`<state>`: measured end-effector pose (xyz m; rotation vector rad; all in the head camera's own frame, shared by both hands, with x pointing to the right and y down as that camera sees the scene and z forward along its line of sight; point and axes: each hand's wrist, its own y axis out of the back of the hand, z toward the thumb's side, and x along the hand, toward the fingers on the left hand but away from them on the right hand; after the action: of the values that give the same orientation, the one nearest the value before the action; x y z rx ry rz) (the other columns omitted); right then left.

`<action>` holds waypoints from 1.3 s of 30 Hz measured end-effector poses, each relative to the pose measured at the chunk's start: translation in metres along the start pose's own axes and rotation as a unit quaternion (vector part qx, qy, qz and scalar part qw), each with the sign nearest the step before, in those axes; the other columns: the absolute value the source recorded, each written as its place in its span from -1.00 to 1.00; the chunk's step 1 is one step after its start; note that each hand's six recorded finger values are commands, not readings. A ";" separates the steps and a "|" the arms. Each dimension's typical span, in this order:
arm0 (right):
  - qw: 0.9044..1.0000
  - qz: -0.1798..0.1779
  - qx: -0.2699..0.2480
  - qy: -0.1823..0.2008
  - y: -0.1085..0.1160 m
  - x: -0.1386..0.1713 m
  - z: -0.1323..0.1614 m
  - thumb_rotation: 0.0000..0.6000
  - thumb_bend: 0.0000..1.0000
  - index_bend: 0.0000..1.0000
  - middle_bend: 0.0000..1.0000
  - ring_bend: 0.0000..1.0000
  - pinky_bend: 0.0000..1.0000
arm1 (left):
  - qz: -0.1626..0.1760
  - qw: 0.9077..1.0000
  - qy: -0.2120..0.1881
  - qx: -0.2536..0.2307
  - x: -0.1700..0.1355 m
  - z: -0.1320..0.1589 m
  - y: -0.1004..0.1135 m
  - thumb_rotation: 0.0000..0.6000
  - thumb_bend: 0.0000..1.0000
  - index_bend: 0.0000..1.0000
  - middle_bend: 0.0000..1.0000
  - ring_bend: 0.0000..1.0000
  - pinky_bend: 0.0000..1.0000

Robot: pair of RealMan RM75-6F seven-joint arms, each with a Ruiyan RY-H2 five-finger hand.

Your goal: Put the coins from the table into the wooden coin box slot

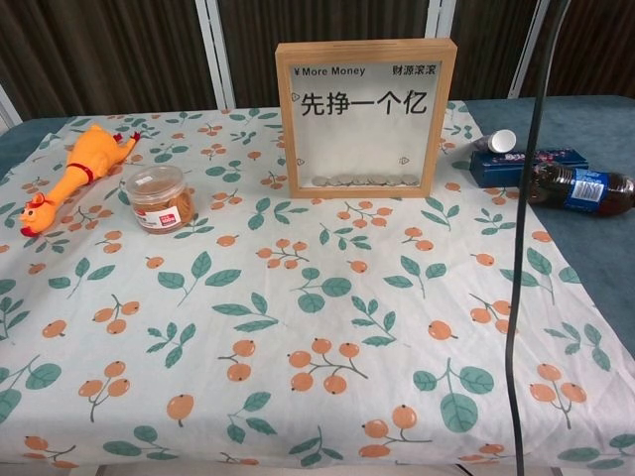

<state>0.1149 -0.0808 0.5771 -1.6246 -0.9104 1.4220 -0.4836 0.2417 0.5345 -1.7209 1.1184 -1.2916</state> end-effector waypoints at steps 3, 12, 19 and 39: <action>0.999 0.017 0.026 -0.009 -0.005 -0.005 -0.001 1.00 0.13 0.49 -0.48 -1.00 -0.72 | -0.001 1.000 0.000 0.000 0.000 0.000 0.000 1.00 -0.14 -1.00 -1.00 -1.00 -1.00; 0.996 0.051 0.065 -0.012 -0.023 -0.008 -0.008 1.00 0.12 0.49 -0.48 -1.00 -0.72 | -0.002 1.000 -0.001 0.001 0.000 0.001 -0.001 1.00 -0.14 -1.00 -1.00 -1.00 -1.00; 0.996 0.065 0.066 -0.005 -0.035 -0.010 -0.007 1.00 0.13 0.49 -0.48 -1.00 -0.72 | -0.004 1.000 -0.001 0.002 0.001 0.002 -0.002 1.00 -0.14 -1.00 -1.00 -1.00 -1.00; 0.995 0.065 0.078 -0.006 -0.045 -0.012 -0.005 1.00 0.13 0.48 -0.48 -1.00 -0.72 | -0.003 1.000 -0.001 0.001 0.000 0.001 -0.002 1.00 -0.14 -1.00 -1.00 -1.00 -1.00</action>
<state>0.1174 -0.0722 0.6235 -1.5814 -0.6921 1.5532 -0.4820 0.2422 0.5358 -1.7262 1.1113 -1.2938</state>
